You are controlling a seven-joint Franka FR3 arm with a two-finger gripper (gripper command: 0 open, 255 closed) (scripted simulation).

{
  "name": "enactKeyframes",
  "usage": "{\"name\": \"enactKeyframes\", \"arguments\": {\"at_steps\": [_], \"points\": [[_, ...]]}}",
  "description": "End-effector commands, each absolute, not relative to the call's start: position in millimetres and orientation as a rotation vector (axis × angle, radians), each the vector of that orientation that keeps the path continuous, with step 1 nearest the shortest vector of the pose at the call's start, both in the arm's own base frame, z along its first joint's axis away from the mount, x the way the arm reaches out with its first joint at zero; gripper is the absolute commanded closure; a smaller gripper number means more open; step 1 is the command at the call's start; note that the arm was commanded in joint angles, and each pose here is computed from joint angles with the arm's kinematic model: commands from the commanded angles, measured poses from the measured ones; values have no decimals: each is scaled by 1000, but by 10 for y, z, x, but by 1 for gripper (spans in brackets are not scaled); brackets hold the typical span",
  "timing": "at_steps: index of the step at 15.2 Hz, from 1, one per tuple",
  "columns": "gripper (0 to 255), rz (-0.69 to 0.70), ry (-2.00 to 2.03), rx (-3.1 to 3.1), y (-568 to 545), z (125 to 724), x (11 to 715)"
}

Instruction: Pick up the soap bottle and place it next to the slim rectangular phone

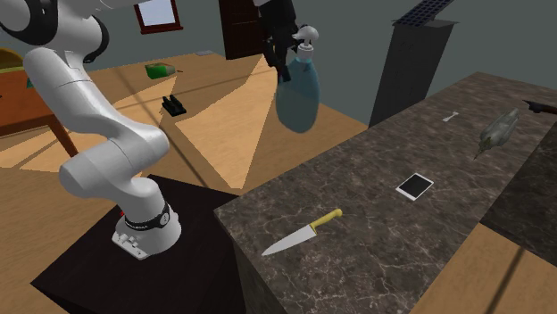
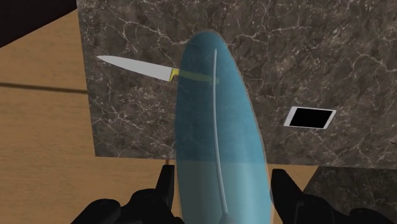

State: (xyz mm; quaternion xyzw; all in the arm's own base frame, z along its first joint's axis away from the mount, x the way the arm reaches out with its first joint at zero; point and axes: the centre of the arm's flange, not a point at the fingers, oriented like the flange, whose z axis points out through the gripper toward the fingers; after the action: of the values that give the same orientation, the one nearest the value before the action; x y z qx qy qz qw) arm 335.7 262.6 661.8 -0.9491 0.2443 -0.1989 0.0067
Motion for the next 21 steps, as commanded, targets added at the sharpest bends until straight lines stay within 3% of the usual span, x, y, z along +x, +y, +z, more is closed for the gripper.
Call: {"name": "enactKeyframes", "arguments": {"at_steps": [1, 21], "points": [[255, -624, 764, -2967, 2753, 6471, 3491], [255, -624, 764, -2967, 4099, 4752, 4974]]}}
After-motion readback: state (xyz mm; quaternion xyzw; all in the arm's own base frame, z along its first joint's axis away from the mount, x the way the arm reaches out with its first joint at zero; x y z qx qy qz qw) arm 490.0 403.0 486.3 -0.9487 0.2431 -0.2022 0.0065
